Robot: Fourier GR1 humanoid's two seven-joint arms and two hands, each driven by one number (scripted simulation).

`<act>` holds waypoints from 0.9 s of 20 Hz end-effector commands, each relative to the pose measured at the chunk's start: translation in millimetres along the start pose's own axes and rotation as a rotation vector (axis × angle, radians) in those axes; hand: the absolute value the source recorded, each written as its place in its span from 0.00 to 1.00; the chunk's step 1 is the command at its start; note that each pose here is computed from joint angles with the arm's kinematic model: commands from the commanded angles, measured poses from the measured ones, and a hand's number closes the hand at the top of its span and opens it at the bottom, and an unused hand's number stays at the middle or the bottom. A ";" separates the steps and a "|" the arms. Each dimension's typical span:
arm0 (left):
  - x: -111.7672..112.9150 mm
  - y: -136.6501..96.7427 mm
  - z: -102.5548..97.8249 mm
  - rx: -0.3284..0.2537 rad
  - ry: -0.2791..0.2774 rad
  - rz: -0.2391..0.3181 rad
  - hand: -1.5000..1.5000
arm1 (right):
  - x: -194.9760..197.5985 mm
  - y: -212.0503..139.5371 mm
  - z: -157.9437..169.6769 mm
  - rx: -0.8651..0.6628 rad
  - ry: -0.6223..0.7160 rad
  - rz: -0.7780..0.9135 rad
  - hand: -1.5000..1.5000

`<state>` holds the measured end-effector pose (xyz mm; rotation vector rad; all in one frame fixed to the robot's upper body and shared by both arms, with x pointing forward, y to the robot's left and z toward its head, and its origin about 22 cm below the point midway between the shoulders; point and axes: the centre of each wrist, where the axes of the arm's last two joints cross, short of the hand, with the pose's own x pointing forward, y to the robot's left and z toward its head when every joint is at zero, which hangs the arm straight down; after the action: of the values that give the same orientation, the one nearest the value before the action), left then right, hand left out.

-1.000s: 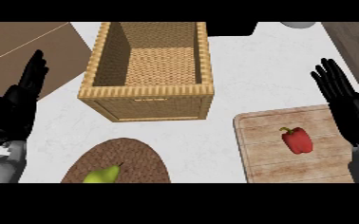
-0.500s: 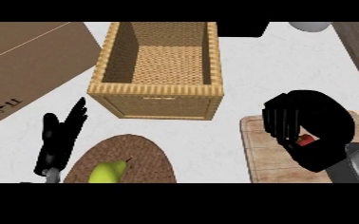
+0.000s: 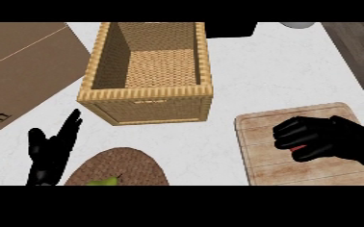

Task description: Pick the bell pepper from the cutting board and place it in the basket

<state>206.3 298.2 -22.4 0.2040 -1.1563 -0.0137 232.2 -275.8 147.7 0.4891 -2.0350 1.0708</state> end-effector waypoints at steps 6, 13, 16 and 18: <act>-27.0 7.2 9.3 -0.019 0.151 0.020 0.50 | 104.9 -101.8 11.4 0.050 0.185 0.584 0.00; -33.0 0.3 8.6 -0.040 0.149 0.016 0.50 | 156.8 -152.2 23.3 0.265 0.364 0.646 0.00; -29.8 -5.2 4.1 -0.058 0.136 0.022 0.50 | 170.0 -159.6 17.3 0.369 0.463 0.677 0.00; -38.0 -11.5 9.3 -0.063 0.122 0.001 0.50 | 163.1 -150.7 14.4 0.407 0.484 0.705 0.00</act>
<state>208.6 294.8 -21.2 0.1637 -1.1809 -0.0371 219.2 -371.6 342.7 -0.3982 -1.7192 1.6769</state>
